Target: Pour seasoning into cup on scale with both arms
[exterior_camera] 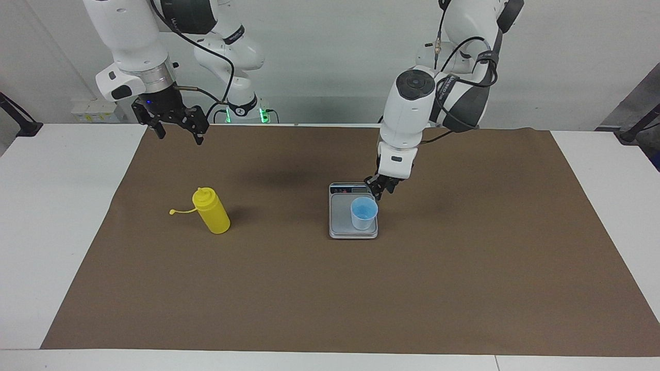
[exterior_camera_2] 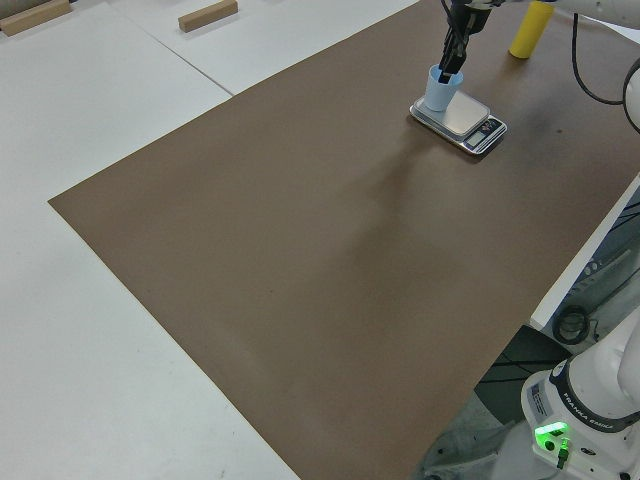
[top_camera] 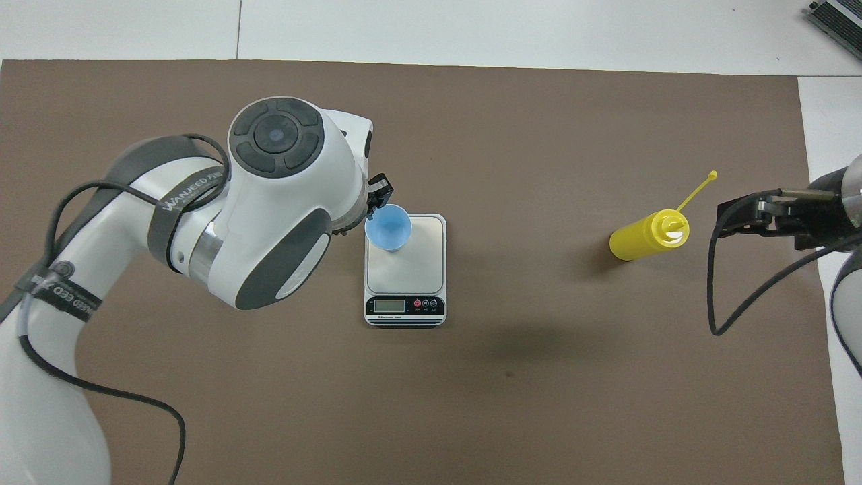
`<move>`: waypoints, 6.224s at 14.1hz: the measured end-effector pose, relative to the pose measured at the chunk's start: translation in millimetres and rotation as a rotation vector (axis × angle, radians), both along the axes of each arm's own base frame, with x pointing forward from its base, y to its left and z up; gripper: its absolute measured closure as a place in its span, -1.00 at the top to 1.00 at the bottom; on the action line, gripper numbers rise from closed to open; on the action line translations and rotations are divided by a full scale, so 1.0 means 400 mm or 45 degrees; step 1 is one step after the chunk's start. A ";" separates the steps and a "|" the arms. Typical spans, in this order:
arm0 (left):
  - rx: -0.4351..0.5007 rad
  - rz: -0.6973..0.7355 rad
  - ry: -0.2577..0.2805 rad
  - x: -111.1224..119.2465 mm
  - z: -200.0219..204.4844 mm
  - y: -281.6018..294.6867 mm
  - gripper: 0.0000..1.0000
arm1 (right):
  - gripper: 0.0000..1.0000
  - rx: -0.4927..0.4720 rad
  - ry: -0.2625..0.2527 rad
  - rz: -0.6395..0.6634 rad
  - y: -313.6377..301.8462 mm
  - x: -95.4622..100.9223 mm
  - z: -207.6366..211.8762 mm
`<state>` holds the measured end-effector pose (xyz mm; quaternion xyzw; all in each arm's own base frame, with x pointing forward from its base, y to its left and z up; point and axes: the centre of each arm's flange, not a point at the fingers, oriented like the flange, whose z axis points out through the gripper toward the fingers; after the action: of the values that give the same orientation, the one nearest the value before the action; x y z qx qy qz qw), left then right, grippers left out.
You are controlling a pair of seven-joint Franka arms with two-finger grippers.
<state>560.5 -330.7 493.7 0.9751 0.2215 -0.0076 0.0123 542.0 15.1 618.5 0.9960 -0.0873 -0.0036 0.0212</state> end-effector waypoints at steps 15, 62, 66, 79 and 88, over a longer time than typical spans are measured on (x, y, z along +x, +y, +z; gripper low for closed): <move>0.011 -0.464 0.077 0.173 0.169 0.803 -0.12 | 1.00 0.091 -0.064 0.364 -0.093 0.008 -0.049; 0.025 -0.537 -0.154 -0.005 0.322 0.775 1.00 | 0.36 0.782 -1.090 1.062 -0.236 -0.018 -0.803; 0.020 -0.543 -0.127 -0.009 0.310 0.770 1.00 | 0.14 0.752 -1.115 1.061 -0.227 0.026 -0.747; 0.019 -0.542 -0.124 -0.010 0.309 0.770 1.00 | 0.07 0.346 -0.645 1.338 0.278 0.114 -0.442; 0.019 -0.540 -0.123 -0.010 0.309 0.772 1.00 | 0.07 -0.297 -0.488 1.782 0.563 0.084 -0.408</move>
<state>556.5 -21.8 617.2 0.9991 0.0104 0.0384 0.0137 575.6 240.3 455.2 0.7930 0.5670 0.1943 0.1088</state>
